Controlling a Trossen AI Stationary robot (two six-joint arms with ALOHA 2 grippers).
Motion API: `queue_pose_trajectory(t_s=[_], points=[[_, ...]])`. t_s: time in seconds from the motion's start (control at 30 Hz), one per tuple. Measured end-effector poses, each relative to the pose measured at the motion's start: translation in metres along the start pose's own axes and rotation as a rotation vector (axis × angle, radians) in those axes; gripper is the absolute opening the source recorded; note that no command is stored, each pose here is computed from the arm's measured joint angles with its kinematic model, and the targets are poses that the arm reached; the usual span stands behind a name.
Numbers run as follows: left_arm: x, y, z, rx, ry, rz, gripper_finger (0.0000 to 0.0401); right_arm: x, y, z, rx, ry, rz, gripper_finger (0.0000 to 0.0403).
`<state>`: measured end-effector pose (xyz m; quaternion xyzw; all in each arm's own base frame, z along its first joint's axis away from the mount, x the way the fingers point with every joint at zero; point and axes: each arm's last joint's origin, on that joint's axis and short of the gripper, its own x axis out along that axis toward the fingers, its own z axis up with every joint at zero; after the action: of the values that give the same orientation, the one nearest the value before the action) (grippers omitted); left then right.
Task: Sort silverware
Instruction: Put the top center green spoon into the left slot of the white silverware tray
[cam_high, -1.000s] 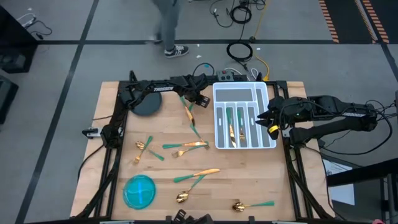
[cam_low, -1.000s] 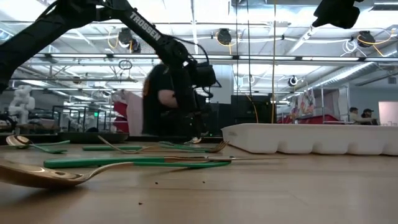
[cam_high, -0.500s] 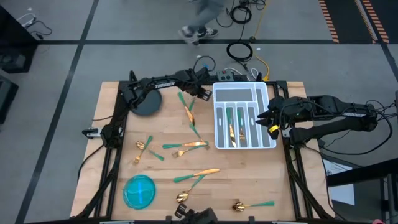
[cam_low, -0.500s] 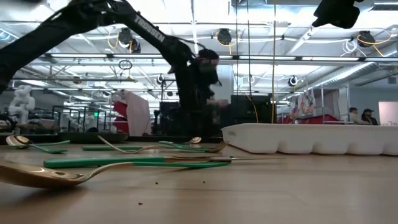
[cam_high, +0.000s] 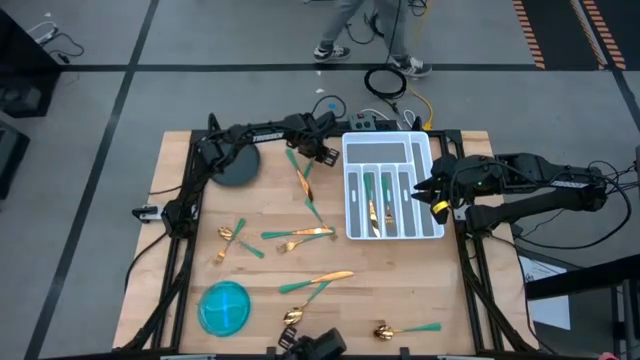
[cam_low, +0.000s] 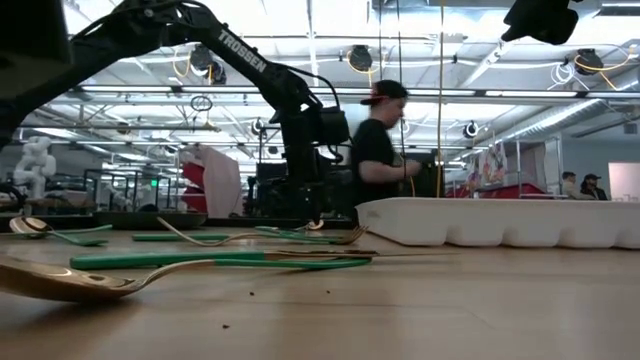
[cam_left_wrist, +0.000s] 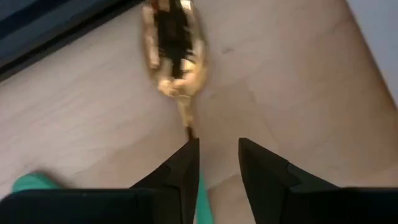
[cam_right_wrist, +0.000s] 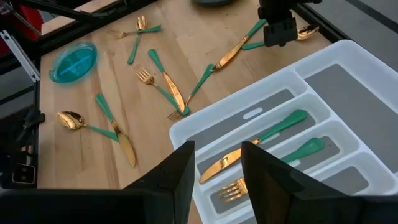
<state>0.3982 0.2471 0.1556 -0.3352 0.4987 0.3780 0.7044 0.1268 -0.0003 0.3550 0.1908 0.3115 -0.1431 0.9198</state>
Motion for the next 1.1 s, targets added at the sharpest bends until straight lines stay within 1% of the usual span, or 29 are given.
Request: queue_pose_trajectory(t_s=[0.13, 0.23, 0.33, 0.47, 0.57, 0.63, 0.73, 0.8, 0.87, 1.0, 1.1], points=[[0.000, 0.006, 0.003, -0.020, 0.012, -0.019, 0.0095, 0.000, 0.002, 0.002, 0.004, -0.017, 0.027, 0.0126], [0.000, 0.007, 0.004, -0.025, 0.013, -0.019, 0.0091, 0.000, 0.002, 0.002, 0.005, -0.013, 0.034, 0.0126], [-0.012, 0.006, 0.005, 0.019, 0.002, -0.015, 0.0090, -0.001, 0.002, 0.002, 0.006, -0.014, 0.034, 0.0126], [-0.038, 0.003, 0.021, 0.053, -0.095, -0.039, 0.0091, -0.002, 0.001, 0.002, 0.007, -0.018, 0.036, 0.0126], [-0.042, 0.009, 0.030, 0.061, -0.123, -0.055, 0.0098, -0.002, 0.001, 0.001, 0.007, -0.020, 0.037, 0.0126], [-0.038, 0.014, 0.033, 0.061, -0.106, -0.084, 0.0106, -0.003, 0.001, 0.001, 0.005, -0.022, 0.038, 0.0126], [-0.028, 0.020, 0.028, 0.079, -0.027, -0.097, 0.0121, -0.004, 0.001, 0.001, 0.005, -0.022, 0.046, 0.0126], [-0.026, 0.022, 0.025, 0.103, 0.017, -0.107, 0.0130, -0.004, 0.001, 0.001, 0.004, -0.019, 0.060, 0.0126], [-0.027, 0.020, 0.025, 0.139, 0.007, -0.117, 0.0140, -0.005, 0.001, 0.001, 0.004, -0.021, 0.062, 0.0126], [-0.027, 0.019, 0.024, 0.143, 0.010, -0.118, 0.0154, -0.005, 0.001, 0.001, -0.001, -0.025, 0.064, 0.0126], [-0.027, 0.020, 0.021, 0.146, 0.048, -0.124, 0.0158, -0.005, 0.001, 0.001, -0.001, -0.026, 0.064, 0.0126]])
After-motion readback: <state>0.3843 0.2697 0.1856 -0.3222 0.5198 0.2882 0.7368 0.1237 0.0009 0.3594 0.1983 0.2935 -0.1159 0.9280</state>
